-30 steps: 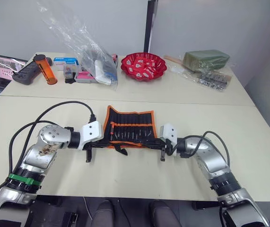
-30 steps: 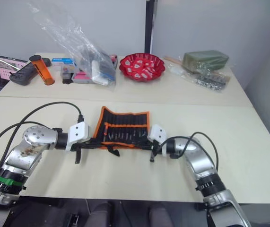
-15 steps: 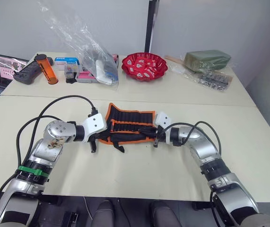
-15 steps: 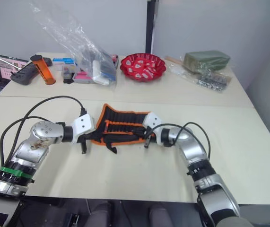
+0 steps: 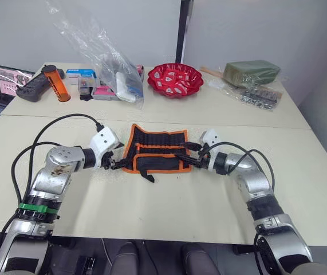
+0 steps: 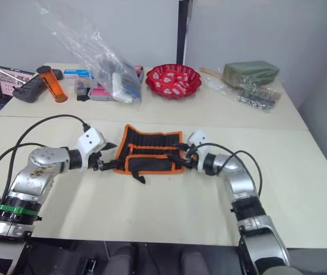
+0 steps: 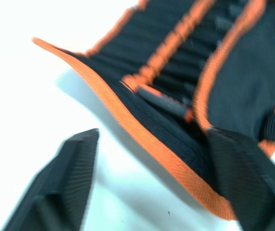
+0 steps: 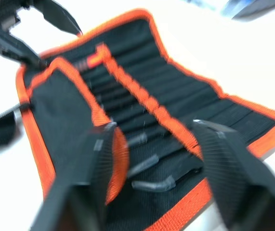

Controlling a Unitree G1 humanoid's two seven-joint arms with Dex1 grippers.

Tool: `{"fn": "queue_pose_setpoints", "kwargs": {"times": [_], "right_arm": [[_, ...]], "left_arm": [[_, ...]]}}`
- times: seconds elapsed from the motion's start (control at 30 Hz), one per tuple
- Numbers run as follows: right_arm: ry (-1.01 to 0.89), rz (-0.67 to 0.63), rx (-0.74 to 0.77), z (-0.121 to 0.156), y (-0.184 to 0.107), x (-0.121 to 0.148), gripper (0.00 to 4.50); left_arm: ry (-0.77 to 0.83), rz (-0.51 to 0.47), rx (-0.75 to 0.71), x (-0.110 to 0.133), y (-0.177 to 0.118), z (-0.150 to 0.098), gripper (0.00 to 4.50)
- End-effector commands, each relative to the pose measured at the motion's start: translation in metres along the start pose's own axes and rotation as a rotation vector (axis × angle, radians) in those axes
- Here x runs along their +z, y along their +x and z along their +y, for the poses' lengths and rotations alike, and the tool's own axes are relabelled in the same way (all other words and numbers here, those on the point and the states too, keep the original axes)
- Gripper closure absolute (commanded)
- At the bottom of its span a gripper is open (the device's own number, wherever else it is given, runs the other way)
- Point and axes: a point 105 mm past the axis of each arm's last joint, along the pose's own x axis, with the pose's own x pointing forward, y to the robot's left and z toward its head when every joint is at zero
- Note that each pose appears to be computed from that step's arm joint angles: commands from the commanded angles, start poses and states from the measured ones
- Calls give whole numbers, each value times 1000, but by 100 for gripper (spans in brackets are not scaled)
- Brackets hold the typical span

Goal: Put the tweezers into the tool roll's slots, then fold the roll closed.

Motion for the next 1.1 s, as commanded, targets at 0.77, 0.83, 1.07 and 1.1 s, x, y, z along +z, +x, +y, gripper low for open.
{"fn": "queue_pose_setpoints", "kwargs": {"times": [0.77, 0.83, 1.07, 1.1], "right_arm": [[82, 52, -62, 47, 39, -29, 449], [135, 71, -134, 37, 37, -37, 449], [192, 169, -311, 12, 21, -61, 449], [194, 177, -320, 10, 19, -63, 449]], "left_arm": [[-151, -61, 95, -11, 68, -58, 450], [-189, -62, 138, -17, 72, -55, 450], [-257, -79, 174, -26, 69, -51, 450], [-250, -68, 177, -28, 67, -49, 450]]}}
